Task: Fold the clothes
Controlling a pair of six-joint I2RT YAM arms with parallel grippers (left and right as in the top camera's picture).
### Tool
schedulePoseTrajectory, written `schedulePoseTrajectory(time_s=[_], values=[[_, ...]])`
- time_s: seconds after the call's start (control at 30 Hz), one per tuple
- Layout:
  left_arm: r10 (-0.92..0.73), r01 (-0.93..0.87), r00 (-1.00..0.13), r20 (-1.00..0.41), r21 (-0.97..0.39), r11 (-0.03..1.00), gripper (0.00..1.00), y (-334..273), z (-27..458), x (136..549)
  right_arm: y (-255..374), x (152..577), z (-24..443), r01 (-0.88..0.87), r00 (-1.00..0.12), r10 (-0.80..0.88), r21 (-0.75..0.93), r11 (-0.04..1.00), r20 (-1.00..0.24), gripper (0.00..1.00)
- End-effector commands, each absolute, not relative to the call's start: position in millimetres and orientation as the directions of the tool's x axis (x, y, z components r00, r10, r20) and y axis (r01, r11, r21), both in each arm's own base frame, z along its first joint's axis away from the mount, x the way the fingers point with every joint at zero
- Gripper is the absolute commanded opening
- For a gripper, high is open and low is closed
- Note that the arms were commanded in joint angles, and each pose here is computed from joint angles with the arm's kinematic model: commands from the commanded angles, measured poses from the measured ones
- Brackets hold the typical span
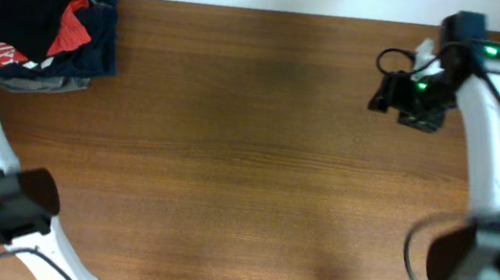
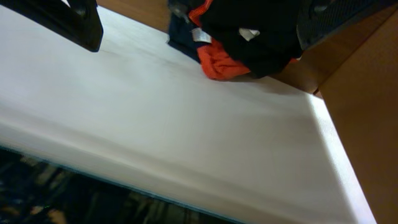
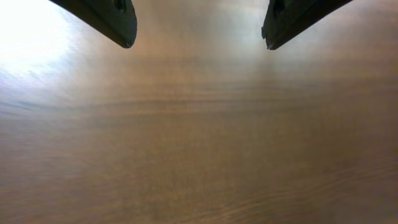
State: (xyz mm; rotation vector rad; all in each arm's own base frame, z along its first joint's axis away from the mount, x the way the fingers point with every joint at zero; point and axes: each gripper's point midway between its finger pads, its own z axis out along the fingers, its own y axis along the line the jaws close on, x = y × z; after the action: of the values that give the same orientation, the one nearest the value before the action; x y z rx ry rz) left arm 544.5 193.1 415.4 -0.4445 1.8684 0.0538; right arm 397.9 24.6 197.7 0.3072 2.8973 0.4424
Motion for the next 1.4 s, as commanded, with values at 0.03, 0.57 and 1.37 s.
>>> schedulePoseTrajectory(time_s=[0.03, 0.57, 1.37], values=[[-0.292, -0.289, -0.311, -0.905, -0.202, 0.936, 0.99, 182, 416, 533, 20, 360, 253, 0.159, -0.94, 0.227, 0.262, 0.952, -0.255, 0.71], [-0.355, -0.329, -0.475, -0.805, -0.212, 0.92, 0.99, 173, 372, 511, 38, 212, 346, 0.07, -0.878, 0.207, 0.31, 0.948, -0.432, 0.73], [-0.37, -0.341, -0.51, -0.776, -0.212, 0.916, 0.99, 171, 362, 504, 61, 163, 375, -0.05, -0.814, 0.203, 0.415, 0.908, -0.544, 0.99]])
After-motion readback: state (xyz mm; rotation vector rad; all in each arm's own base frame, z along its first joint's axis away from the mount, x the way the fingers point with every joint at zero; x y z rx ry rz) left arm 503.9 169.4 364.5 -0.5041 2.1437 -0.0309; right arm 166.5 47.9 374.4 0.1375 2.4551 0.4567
